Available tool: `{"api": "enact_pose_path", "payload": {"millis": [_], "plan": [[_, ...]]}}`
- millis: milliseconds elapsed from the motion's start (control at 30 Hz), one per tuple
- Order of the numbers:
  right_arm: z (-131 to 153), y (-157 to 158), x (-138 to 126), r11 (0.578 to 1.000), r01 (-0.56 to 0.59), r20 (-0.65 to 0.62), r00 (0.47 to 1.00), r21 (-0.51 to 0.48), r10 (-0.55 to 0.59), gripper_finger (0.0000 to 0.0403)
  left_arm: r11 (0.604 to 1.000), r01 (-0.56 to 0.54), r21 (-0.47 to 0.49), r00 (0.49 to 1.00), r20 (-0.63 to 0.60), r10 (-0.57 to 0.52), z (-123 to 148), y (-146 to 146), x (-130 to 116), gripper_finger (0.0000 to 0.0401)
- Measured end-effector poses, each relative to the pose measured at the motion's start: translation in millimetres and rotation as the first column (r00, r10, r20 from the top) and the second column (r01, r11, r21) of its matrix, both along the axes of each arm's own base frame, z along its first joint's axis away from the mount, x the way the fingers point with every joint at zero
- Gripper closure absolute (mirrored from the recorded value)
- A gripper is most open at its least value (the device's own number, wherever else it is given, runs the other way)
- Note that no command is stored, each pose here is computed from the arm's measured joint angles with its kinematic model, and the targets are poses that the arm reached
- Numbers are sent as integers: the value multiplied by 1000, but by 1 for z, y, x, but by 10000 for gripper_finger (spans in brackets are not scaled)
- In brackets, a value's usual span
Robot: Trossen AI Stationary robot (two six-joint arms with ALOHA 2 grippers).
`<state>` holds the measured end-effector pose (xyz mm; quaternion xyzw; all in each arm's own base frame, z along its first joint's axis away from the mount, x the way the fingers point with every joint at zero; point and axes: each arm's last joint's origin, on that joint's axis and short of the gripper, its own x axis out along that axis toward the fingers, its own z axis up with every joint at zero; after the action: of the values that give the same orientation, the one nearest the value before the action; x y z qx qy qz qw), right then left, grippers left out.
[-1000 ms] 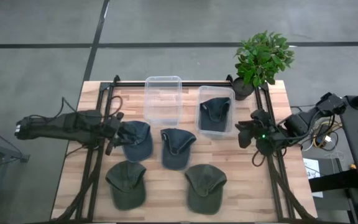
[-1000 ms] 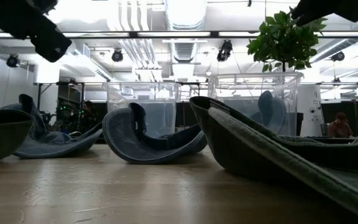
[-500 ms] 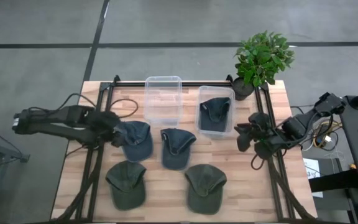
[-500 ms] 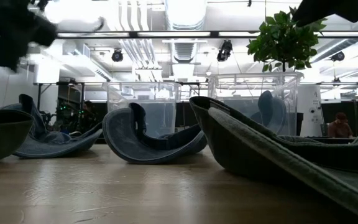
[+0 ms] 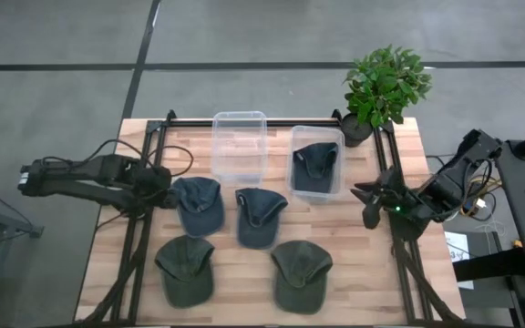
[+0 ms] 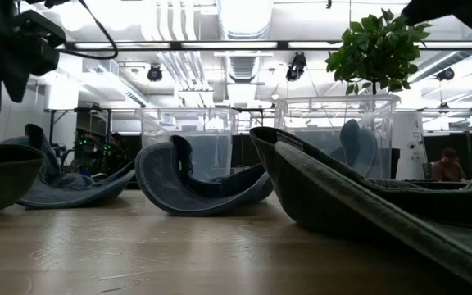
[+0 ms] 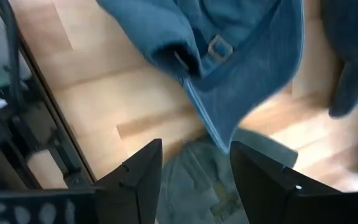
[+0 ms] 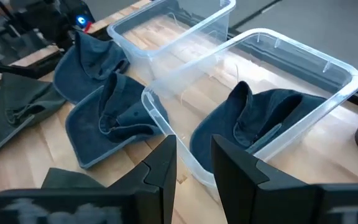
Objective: Pick & Place hat
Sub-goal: Put the left blue cap into the right transparent bin
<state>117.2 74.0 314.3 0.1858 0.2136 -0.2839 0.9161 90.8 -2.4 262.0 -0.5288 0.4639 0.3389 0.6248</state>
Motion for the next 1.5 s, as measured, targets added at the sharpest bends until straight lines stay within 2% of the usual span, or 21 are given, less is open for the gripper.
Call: {"api": "enact_pose_path", "payload": {"millis": [167,333,600,800,1067,1200,1500], "plan": [[-13,-10,-17,1000,-14,48,999,-5,14,318,996,-23,81,1000,1,23,0,2,0,220],[-18,-15,-22,996,-89,127,988,-7,89,325,995,-28,94,1000,1,28,0,3,1,220],[-36,-12,-19,976,-210,305,928,-52,216,327,994,-34,108,999,2,33,0,3,1,220],[-55,-15,-23,970,-233,386,890,-70,242,328,990,-54,128,999,14,53,0,4,3,220],[-58,-19,-27,951,-261,364,880,-166,305,330,991,-54,124,999,12,53,-1,4,8,220],[-61,-20,-28,947,-266,353,881,-179,314,330,991,-52,121,999,5,51,-2,4,11,220],[-94,-21,-19,967,-199,294,926,-157,238,330,994,-64,85,998,-17,65,-4,3,14,220]]}}
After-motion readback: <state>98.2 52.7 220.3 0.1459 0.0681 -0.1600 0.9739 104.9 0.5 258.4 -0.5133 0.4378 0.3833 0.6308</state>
